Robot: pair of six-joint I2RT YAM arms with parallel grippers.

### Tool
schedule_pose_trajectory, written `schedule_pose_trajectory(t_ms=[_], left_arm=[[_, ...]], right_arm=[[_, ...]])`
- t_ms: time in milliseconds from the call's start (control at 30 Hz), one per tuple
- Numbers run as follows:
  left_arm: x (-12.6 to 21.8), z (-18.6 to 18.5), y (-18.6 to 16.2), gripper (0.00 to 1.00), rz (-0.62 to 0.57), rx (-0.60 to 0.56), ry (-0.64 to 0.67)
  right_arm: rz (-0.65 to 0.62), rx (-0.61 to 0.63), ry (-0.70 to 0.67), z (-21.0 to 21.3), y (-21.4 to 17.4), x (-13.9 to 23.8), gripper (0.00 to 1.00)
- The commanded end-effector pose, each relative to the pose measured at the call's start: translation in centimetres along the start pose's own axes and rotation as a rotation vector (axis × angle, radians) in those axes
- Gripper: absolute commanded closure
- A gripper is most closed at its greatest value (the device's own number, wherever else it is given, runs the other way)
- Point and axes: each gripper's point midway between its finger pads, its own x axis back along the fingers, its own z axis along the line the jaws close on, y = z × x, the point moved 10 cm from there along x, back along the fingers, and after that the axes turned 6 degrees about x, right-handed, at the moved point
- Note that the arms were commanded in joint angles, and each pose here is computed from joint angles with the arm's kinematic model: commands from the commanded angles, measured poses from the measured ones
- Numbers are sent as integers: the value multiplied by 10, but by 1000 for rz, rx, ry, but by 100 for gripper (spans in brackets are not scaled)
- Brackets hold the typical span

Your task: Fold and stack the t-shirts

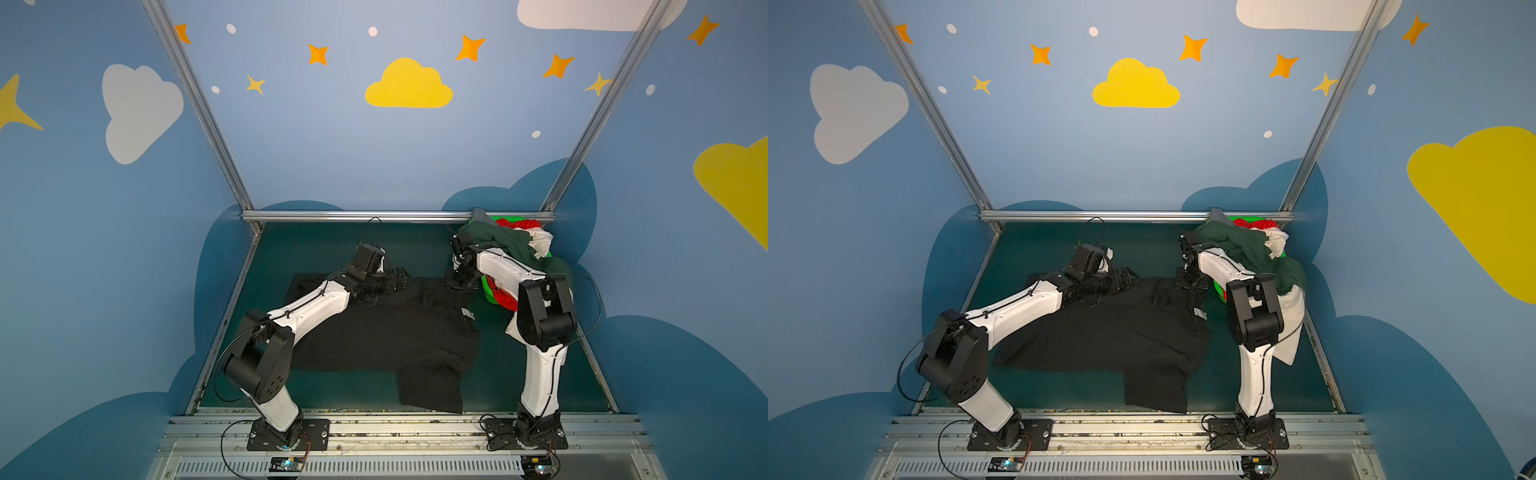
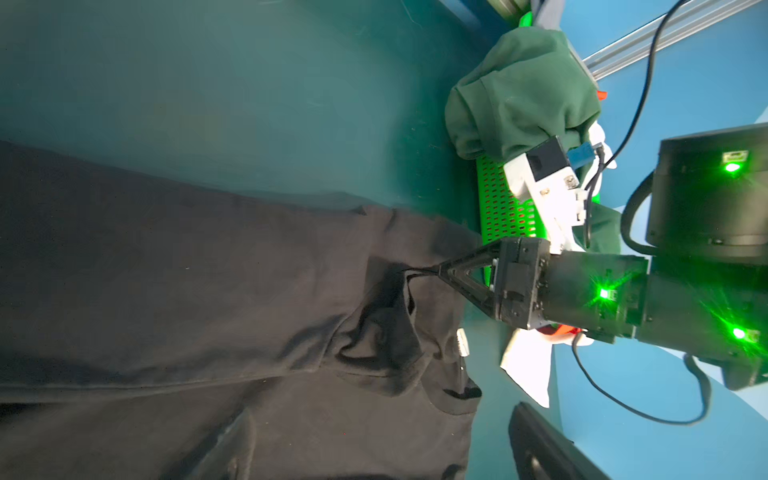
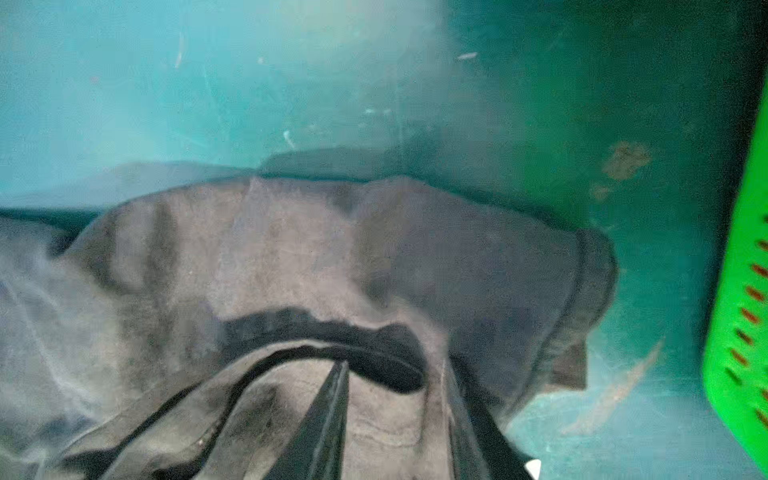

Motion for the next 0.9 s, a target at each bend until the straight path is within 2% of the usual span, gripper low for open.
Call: schedule_pose_trajectory(t_ms=[0,200,267,400,500,767,867], left_arm=[[12,-8,5,6,-34,-33,-5],[13,-2,5,5,-45,-28,32],[14,1,4,5,-49,-26,38],[17,6,5,5,-62,-21,50],[19,10,5,5,-68,-17,57],[23,21,7,5,-70,1,105],[26,27,10,4,-102,21,129]], right_arm=[[23,-1,30,3,-9,4,65],[53,-15,85,7,-16,1,69],[50,-19,99,8,-17,3,73],[28,-16,100,9,-16,9,85],[21,-7,98,10,-16,13,100],[-49,141,85,32,-36,45,100],[-85,242,24,43,-53,53,100]])
